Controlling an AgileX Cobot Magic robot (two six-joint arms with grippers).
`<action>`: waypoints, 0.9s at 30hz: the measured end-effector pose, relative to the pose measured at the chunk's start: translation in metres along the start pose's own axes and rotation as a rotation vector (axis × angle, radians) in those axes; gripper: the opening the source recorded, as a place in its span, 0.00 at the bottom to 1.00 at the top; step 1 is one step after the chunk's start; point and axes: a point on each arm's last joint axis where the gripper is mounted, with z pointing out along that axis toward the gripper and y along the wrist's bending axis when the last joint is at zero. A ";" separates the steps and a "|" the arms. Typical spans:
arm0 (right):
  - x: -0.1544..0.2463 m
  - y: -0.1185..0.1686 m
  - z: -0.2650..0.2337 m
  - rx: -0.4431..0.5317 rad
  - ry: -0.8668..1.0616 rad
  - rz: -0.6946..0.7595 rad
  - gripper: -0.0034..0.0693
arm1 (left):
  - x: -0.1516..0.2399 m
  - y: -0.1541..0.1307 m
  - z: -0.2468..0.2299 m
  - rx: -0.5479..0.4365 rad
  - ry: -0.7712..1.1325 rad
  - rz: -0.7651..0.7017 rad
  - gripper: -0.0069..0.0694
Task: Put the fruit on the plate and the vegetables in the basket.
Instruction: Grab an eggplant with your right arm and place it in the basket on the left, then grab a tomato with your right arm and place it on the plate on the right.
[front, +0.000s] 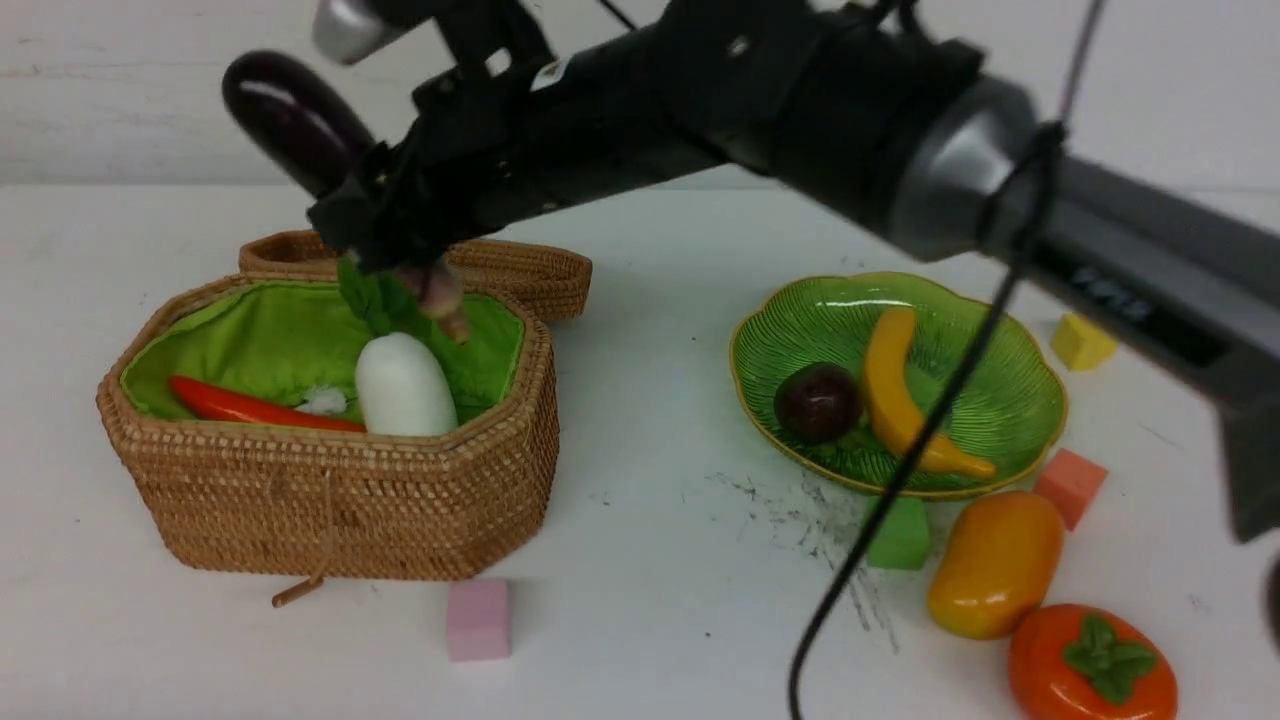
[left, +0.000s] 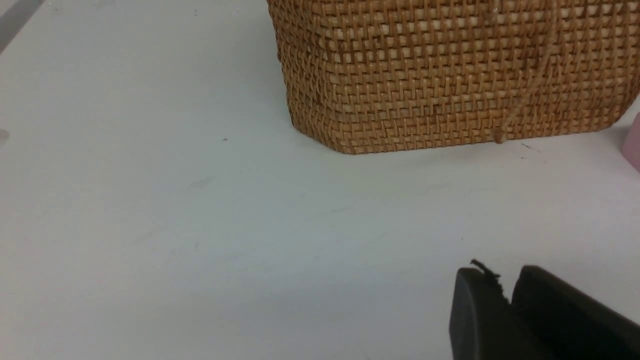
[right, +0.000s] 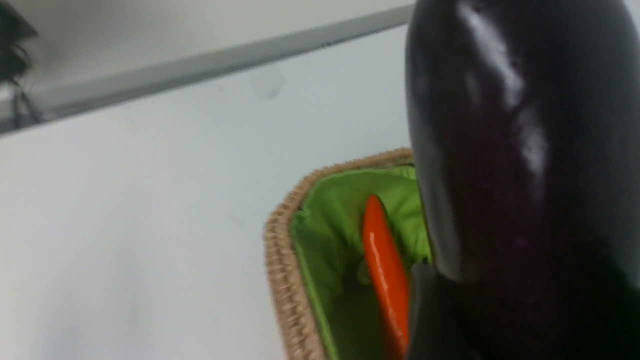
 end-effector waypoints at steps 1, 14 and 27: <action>0.005 -0.002 0.009 0.016 -0.004 -0.006 0.55 | 0.000 0.000 0.000 0.000 0.000 0.000 0.22; 0.038 -0.001 0.036 -0.042 0.130 0.016 0.97 | 0.000 0.000 0.000 0.000 0.000 0.000 0.24; 0.010 -0.063 -0.196 0.287 0.296 0.395 0.86 | 0.000 0.000 0.000 0.000 0.000 0.000 0.24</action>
